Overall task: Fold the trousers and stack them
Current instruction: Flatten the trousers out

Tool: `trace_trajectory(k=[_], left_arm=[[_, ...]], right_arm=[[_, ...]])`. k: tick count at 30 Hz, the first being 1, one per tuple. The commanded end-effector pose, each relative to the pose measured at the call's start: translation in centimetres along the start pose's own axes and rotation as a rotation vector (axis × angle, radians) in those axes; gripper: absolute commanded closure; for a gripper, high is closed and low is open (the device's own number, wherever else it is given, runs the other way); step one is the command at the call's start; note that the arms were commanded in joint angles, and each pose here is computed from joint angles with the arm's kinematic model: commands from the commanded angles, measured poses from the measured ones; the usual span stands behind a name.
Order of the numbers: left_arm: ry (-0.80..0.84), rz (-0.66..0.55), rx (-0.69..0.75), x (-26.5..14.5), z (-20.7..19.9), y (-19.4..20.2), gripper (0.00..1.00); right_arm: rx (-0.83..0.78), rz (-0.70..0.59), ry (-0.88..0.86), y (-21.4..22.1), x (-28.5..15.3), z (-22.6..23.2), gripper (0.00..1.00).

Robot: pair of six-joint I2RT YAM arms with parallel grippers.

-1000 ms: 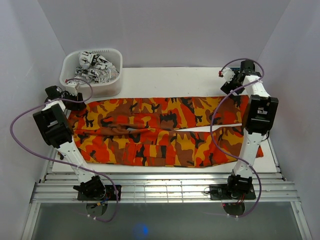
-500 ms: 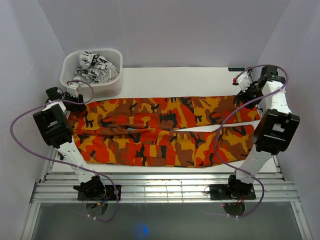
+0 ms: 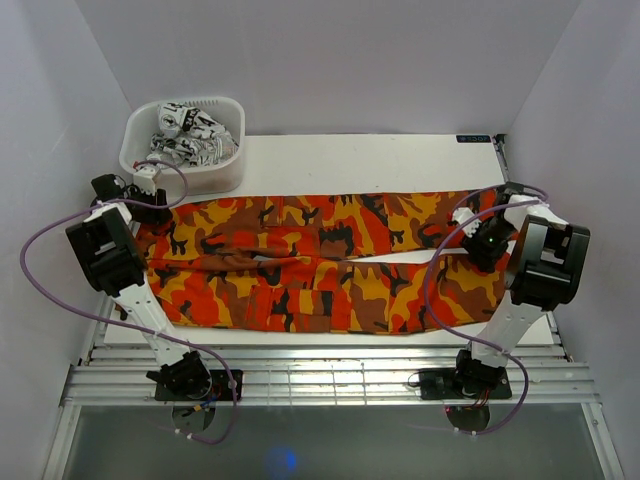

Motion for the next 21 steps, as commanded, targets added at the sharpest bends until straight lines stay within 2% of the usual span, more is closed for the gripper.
trace_trajectory(k=[1, 4, 6, 7, 9, 11, 12, 13, 16, 21], left_arm=[[-0.026, 0.022, 0.006, -1.9, 0.3, -0.5, 0.39], [-0.032, 0.043, 0.012, -1.8, 0.4, 0.1, 0.39], [-0.032, 0.054, 0.018, -1.8, 0.5, 0.2, 0.39], [-0.035, 0.053, 0.024, -1.8, 0.7, 0.2, 0.39], [-0.023, 0.051, 0.044, -1.8, 0.6, 0.2, 0.39], [-0.003, 0.050, 0.061, -1.9, 0.3, 0.4, 0.40], [0.007, 0.049, 0.063, -1.8, 0.1, 0.4, 0.41], [0.015, 0.053, 0.062, -1.8, -0.1, 0.5, 0.41], [0.037, 0.059, 0.065, -1.7, -0.6, 0.9, 0.44], [0.055, 0.053, 0.067, -1.9, -1.2, 1.0, 0.45]], right_arm=[[0.007, 0.099, 0.134, 3.2, 0.3, -2.1, 0.59], [0.050, 0.165, 0.204, 5.9, 0.1, -3.9, 0.60], [0.061, 0.150, 0.249, 5.8, -1.1, -5.3, 0.59], [0.056, 0.103, 0.246, 4.8, -1.7, -5.7, 0.57], [0.045, -0.007, 0.277, 1.5, -4.8, -7.3, 0.49], [0.048, -0.115, 0.244, -1.9, -5.8, -8.0, 0.45], [0.031, -0.191, 0.303, -4.9, -8.5, -9.6, 0.43], [0.048, -0.238, 0.272, -6.5, -8.1, -10.0, 0.43], [0.042, -0.348, 0.335, -11.6, -9.0, -12.9, 0.43], [-0.016, -0.345, 0.346, -17.5, -5.0, -13.7, 0.46]])
Point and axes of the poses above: each gripper's point midway between its finger pads, its own x axis out along the fingers, its own z axis along the line the jaws close on, y = z × x, the point moved 3 cm from there along -x, back along the fingers, and after that the axes turned 14 degrees about x, right-handed, at the moved point
